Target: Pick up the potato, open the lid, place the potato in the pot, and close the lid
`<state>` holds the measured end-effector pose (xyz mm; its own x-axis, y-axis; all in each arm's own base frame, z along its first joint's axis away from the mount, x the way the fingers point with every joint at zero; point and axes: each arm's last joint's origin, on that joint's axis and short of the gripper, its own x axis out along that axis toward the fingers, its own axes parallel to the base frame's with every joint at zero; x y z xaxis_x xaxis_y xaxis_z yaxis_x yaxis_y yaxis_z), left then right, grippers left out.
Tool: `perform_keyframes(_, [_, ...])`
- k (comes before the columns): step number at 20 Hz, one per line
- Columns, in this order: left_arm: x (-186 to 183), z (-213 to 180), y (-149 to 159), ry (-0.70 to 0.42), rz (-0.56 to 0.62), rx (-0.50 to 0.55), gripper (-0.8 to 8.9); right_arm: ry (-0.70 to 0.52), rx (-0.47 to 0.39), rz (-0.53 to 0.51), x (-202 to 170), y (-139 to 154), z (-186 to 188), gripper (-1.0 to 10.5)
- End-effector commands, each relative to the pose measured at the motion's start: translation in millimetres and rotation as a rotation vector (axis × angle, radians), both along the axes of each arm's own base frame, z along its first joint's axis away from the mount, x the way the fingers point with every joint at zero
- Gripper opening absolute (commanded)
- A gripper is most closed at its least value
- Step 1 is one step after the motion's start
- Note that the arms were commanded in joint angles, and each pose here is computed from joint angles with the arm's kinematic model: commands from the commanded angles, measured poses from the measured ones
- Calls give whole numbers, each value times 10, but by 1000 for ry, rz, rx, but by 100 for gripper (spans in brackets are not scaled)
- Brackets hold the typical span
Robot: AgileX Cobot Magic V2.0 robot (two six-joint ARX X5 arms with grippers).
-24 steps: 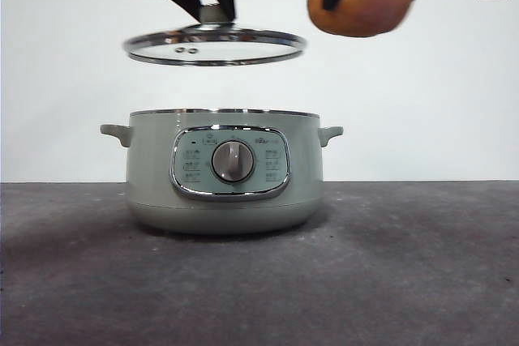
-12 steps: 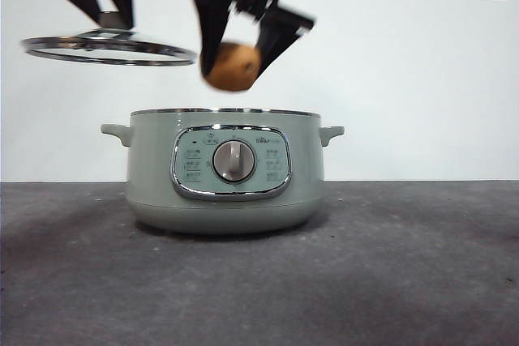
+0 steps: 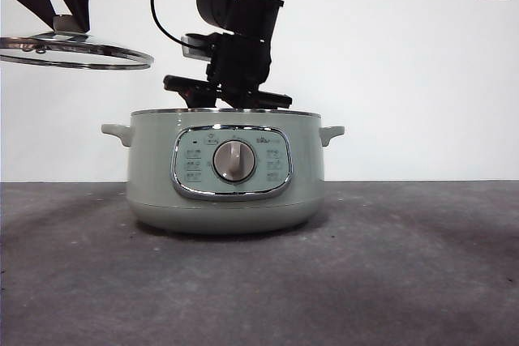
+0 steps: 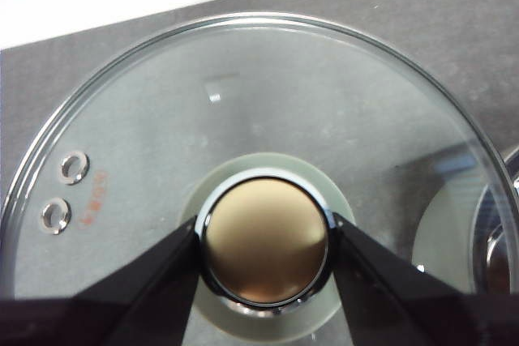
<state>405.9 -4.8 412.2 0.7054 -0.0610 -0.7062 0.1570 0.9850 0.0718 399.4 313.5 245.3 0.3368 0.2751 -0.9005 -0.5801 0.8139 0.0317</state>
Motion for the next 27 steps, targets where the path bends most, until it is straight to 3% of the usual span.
perform_keyframes(1, [-81, 175, 9, -75, -11, 2, -12, 29, -24, 7, 22, -18, -88, 2])
perform_keyframes(4, [-80, 177, 1, -77, -32, -17, -12, 53, -45, 9, 17, -20, -148, 38])
perform_keyframes(5, [-81, 177, -7, -77, -47, -31, -12, 53, -45, 9, 16, -19, -148, 168])
perform_keyframes(7, [-82, 176, -13, -76, -46, -34, -12, 53, -43, 7, 14, -15, -148, 538])
perform_keyframes(8, [-82, 176, -17, -76, -46, -36, -12, 54, -39, 1, 13, -10, -147, 611])
perform_keyframes(13, [-83, 170, -17, -70, -44, -39, -12, 66, -2, -11, -19, -15, -56, 670])
perform_keyframes(18, [-92, 165, -88, -58, -85, -89, -12, -42, 111, -12, -349, -152, 788, 650])
perform_keyframes(19, [-101, 157, -124, -46, -94, -90, -12, -67, 112, -14, -453, -216, 971, 519])
perform_keyframes(21, [-118, 145, -257, -29, -128, -90, -12, -126, 61, -47, -638, -401, 1277, 62])
perform_keyframes(22, [-127, 141, -349, -23, -150, -90, -12, -137, 22, -67, -725, -488, 1378, -15])
perform_keyframes(24, [-149, 132, -547, -17, -198, -88, -12, -145, -17, -67, -860, -617, 1519, -11])
perform_keyframes(27, [-185, 66, -828, 26, -268, -74, -12, -224, 18, -41, -1112, -733, 1833, -11])
